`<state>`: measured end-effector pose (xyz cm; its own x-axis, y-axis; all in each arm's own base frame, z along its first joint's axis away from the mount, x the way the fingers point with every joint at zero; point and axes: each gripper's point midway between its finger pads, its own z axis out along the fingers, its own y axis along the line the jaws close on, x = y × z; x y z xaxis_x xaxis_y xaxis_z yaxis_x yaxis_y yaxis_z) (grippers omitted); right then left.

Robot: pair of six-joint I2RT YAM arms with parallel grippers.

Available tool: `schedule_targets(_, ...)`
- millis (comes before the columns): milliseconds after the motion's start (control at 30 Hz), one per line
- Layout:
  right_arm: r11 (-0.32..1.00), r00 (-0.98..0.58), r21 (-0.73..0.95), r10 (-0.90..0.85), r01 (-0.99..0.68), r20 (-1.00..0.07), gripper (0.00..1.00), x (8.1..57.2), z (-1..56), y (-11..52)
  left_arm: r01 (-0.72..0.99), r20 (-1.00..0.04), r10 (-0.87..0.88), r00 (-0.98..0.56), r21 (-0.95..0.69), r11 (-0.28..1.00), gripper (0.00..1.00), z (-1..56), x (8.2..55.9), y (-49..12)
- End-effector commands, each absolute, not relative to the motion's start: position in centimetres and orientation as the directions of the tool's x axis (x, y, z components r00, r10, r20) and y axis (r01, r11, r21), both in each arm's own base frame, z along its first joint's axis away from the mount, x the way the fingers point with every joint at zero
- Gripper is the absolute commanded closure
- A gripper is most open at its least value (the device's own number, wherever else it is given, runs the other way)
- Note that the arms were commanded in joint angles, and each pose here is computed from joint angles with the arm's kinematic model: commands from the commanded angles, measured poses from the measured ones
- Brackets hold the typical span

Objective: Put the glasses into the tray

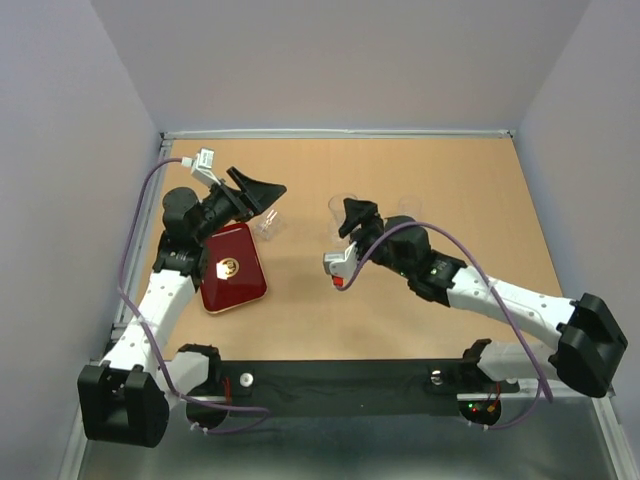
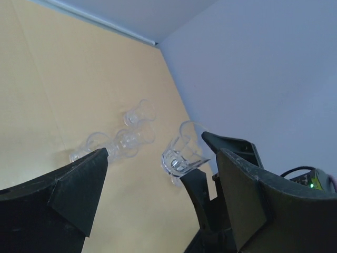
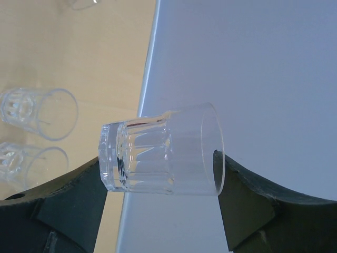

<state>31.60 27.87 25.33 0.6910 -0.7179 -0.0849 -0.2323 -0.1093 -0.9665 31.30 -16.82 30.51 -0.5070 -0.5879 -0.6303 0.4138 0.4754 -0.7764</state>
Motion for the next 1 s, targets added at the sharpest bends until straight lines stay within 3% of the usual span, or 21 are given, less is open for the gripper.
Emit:
schedule_targets(0,-0.098,0.755,-0.995,-0.654,-0.008,0.058,0.42,29.6,29.5,29.8,0.443,-0.601,-0.573,-0.557,-0.799,0.407,0.06,32.6,30.4,-17.7)
schedule_targets(400,-0.133,0.834,-0.989,-0.537,0.07,0.132,0.42,25.4,28.9,34.6,0.368,-0.59,-0.438,-0.678,-0.789,0.492,0.11,27.9,29.1,-18.2)
schedule_targets(967,-0.17,0.854,-0.984,-0.504,0.05,0.13,0.41,23.7,26.6,37.2,0.399,-0.652,-0.235,-0.721,-0.669,0.627,0.25,24.1,27.1,-18.6)
